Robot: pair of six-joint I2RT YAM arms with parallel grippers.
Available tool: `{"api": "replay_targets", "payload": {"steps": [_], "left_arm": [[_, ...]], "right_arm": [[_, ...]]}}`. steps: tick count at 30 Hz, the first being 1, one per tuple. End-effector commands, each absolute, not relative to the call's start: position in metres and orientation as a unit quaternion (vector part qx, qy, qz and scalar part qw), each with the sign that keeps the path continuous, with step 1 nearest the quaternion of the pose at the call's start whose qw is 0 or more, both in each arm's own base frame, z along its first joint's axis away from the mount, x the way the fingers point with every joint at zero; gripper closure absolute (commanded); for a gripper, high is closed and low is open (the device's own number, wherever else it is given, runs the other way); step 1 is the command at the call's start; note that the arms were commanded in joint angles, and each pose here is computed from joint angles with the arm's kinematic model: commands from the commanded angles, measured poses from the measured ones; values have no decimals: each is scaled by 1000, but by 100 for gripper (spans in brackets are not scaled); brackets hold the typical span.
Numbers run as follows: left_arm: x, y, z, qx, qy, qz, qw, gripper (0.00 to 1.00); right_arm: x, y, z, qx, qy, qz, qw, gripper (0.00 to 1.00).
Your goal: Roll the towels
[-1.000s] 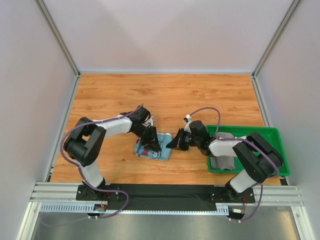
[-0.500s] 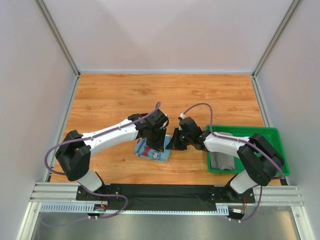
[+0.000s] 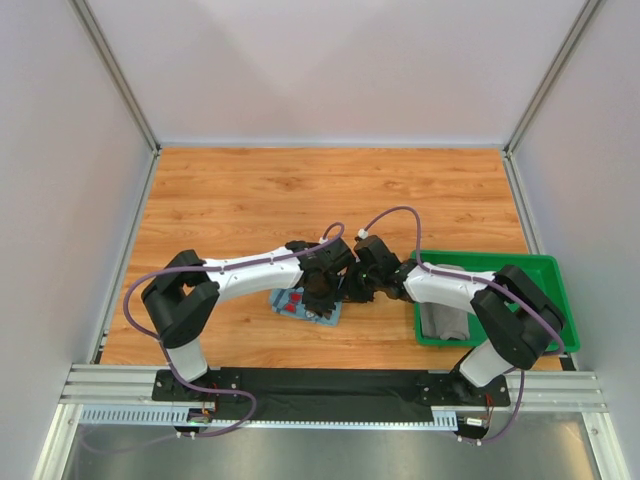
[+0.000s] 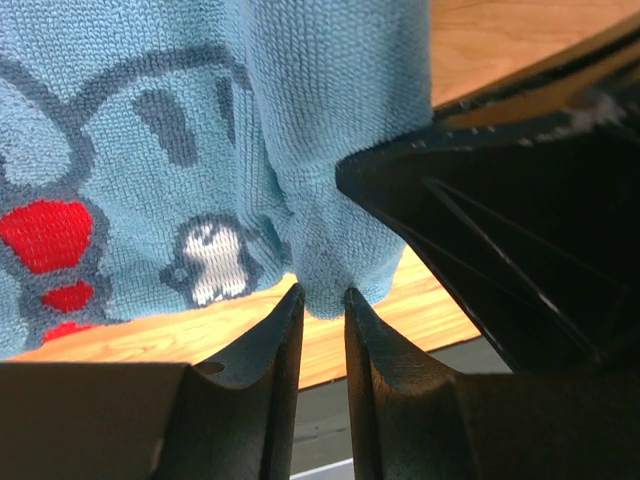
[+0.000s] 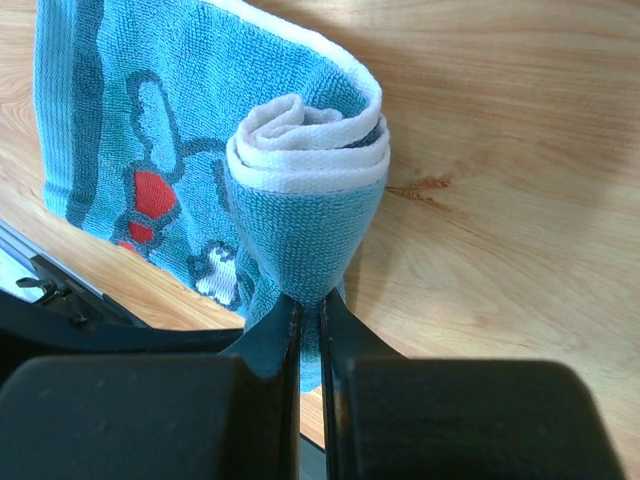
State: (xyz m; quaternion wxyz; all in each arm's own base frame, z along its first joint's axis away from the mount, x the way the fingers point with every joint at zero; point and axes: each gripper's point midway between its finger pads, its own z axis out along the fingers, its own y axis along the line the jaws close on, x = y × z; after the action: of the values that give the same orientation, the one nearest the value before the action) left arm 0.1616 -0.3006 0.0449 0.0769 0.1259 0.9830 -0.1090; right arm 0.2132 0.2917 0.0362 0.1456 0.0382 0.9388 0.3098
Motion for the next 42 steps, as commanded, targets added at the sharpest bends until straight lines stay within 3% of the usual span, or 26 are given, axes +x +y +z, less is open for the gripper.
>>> {"api": "replay_targets", "payload": {"steps": [1,7,10,11,13,19,23,27,33,40,42], "left_arm": [[174,-307,42,118,983,-100,101,71],[173,-293,23,118,986,-63,98,69],[172,-286,15,119,987,-45,97,69],[172,-284,14,119,987,-40,98,69],[172,-280,10,118,988,-32,97,69],[169,-277,12,120,987,-41,100,71],[164,-291,15,129,983,-85,96,71],[160,-303,20,144,976,-133,92,71],[153,-313,25,156,968,-181,81,71],[158,-308,33,141,964,-211,83,72],[162,-305,39,143,963,-207,91,72]], "right_arm": [[214,293,37,36,941,304,147,100],[212,292,37,34,942,300,144,98],[212,291,39,32,944,296,142,75],[211,290,39,29,945,293,143,60],[212,285,41,27,947,282,149,46],[218,274,62,-6,938,285,196,27],[221,282,67,-24,926,319,199,22],[228,288,61,-25,919,339,200,22],[244,304,52,-28,911,358,204,33],[241,306,36,-23,913,362,189,78],[240,303,33,-17,915,355,189,85]]}}
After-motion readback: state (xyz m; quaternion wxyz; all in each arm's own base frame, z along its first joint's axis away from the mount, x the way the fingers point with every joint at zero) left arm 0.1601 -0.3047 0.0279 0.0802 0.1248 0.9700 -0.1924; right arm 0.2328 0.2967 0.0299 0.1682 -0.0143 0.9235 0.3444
